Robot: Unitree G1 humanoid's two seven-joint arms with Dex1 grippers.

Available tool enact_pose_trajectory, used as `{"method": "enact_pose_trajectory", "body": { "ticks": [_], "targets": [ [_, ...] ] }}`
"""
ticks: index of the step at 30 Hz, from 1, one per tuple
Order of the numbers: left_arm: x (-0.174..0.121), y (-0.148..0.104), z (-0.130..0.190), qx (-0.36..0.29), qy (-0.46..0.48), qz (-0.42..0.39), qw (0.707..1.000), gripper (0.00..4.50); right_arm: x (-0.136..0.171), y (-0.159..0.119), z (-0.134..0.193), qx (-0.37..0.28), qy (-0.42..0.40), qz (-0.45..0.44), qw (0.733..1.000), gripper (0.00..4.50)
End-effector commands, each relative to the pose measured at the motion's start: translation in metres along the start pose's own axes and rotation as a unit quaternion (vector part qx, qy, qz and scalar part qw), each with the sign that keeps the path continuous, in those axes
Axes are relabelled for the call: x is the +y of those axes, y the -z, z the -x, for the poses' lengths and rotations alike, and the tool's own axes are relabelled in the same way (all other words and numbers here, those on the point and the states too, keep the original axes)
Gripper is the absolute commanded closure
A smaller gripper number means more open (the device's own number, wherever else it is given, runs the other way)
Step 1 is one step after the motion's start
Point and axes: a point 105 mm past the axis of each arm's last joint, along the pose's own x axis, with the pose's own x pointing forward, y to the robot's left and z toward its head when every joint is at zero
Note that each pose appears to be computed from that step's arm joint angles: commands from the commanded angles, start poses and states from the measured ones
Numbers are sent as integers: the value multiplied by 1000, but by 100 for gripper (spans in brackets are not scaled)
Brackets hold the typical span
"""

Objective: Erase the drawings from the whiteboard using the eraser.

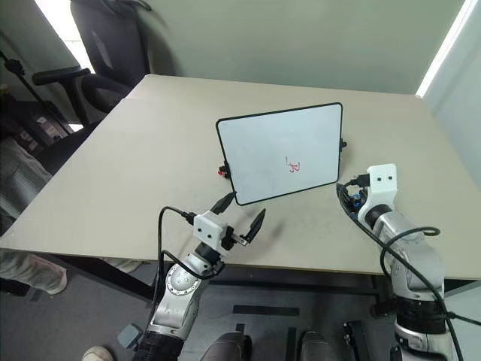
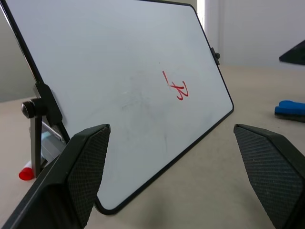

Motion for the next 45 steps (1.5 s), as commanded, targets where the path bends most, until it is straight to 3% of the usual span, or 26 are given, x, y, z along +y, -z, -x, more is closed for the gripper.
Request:
{"method": "enact_pose_trajectory", "body": {
  "ticks": [1, 2, 6, 16, 26, 30, 38, 45],
  "targets": [
    [-5, -7, -4, -18, 5, -1, 1000, 0, -6, -2, -2, 24, 1, 29, 999, 109],
    [-7, -6, -4, -16, 5, 1, 1000, 0, -6, 0, -3, 34, -10, 18, 999, 109],
    [-6, -2, -3, -13, 1, 3, 1000, 0, -5, 11, -6, 79, -26, 14, 996, 3],
    [-6, -1, -2, -13, -2, 7, 1000, 0, -38, 23, -27, 163, 16, -21, 986, 3],
    [-7, -1, -3, -13, -3, 9, 1000, 0, -42, 36, -23, 233, 7, -8, 972, 3],
    [-8, 0, -3, -12, -4, 10, 1000, 0, -43, 41, -22, 250, 6, -2, 968, 89],
    [-7, -1, -1, -13, -5, 9, 1000, 0, -33, 33, -20, 245, -10, 12, 969, 368],
    [-5, -1, -2, -12, -6, 6, 1000, 0, 2, -9, -24, 158, -57, 16, 986, 368]
  ]
}}
